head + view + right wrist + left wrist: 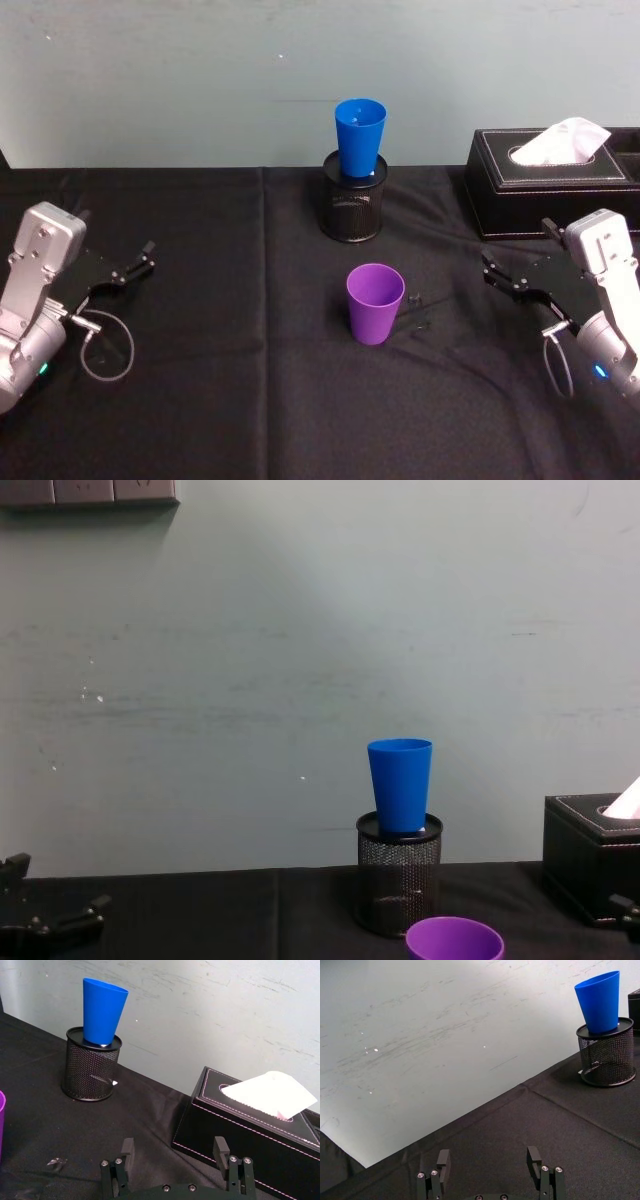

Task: Pick up one cup with a gripper and tap it against the other cup.

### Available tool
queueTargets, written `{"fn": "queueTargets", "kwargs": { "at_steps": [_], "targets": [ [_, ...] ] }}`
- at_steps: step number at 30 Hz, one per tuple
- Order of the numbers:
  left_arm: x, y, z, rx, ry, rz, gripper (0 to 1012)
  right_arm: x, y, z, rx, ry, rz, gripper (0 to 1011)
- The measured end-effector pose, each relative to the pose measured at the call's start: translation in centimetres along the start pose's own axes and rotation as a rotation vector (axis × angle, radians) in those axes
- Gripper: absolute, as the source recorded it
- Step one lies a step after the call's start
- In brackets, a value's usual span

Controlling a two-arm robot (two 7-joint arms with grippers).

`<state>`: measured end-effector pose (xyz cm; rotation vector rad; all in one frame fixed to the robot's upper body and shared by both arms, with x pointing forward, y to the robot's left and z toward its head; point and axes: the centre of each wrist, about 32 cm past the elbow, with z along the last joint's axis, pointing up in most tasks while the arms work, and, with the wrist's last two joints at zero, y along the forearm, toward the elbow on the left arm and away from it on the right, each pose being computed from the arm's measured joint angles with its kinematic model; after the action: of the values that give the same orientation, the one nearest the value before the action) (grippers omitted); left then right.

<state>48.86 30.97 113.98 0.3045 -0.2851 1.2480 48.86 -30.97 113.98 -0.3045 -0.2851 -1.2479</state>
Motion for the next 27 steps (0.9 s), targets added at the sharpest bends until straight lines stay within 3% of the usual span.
{"fn": "queueTargets", "kwargs": {
  "at_steps": [27],
  "targets": [
    [0.0,0.0,0.0,0.0,0.0,0.0,1000,0.0,0.0,0.0,0.0,0.0,0.0,1000]
  ]
}}
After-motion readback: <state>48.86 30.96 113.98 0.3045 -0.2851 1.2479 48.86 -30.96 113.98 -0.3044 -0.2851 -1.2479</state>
